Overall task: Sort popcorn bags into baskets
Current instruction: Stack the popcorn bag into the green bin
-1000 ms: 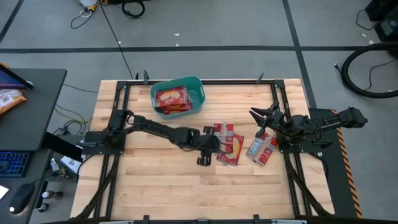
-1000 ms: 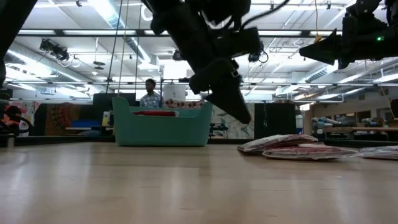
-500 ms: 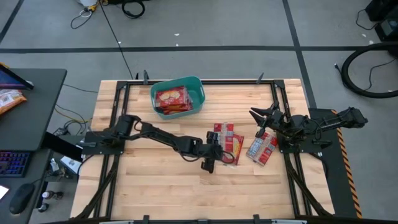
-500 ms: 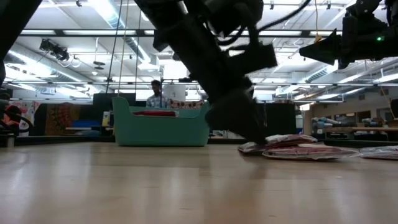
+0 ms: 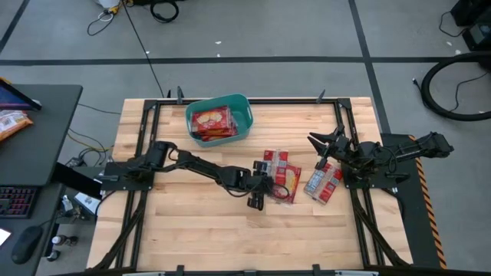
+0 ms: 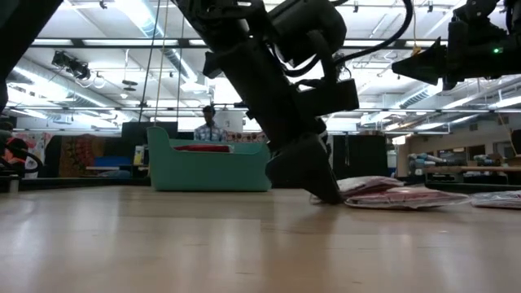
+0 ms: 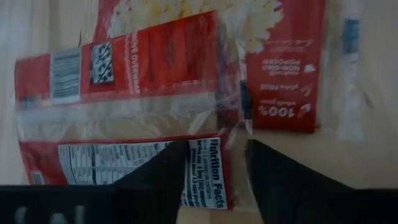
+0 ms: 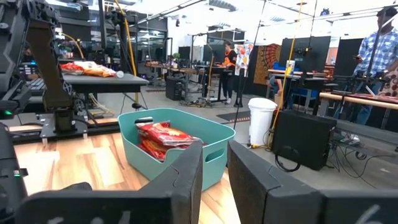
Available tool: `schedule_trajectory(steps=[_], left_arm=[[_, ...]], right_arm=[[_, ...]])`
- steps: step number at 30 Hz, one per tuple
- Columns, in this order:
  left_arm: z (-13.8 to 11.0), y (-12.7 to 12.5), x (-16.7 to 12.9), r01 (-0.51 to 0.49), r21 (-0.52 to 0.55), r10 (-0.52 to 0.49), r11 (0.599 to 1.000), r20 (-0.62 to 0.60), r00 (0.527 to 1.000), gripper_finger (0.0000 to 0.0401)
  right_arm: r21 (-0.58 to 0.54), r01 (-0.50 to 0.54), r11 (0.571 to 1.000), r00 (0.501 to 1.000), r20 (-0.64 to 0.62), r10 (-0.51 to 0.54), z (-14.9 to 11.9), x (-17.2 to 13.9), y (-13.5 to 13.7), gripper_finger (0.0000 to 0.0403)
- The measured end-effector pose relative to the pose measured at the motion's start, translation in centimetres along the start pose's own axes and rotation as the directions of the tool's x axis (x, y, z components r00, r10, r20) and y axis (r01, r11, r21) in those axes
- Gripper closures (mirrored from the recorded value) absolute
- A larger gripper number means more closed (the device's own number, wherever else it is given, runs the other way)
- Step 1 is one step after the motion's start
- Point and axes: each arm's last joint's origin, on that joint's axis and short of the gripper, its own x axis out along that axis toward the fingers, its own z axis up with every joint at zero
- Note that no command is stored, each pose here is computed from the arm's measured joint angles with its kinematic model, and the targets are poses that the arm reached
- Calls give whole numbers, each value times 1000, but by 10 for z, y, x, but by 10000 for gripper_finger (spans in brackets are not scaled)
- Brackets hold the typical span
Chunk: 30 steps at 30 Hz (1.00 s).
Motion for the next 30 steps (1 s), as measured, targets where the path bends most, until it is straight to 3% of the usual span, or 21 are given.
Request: schedule_trajectory(steps=[11, 18, 30], left_arm=[[-5, -11, -6, 20, 39, -18, 999, -70, 997, 388], [-6, -10, -36, -3, 61, 13, 998, -165, 986, 393], [-7, 1, -95, -177, 78, 192, 981, -288, 938, 394]], right_arm=[[2, 0, 1000, 1000, 2, 0, 0, 0, 0, 322], [2, 0, 1000, 1000, 3, 0, 0, 0, 0, 322], [3, 1, 1000, 1000, 3, -1, 0, 0, 0, 322]])
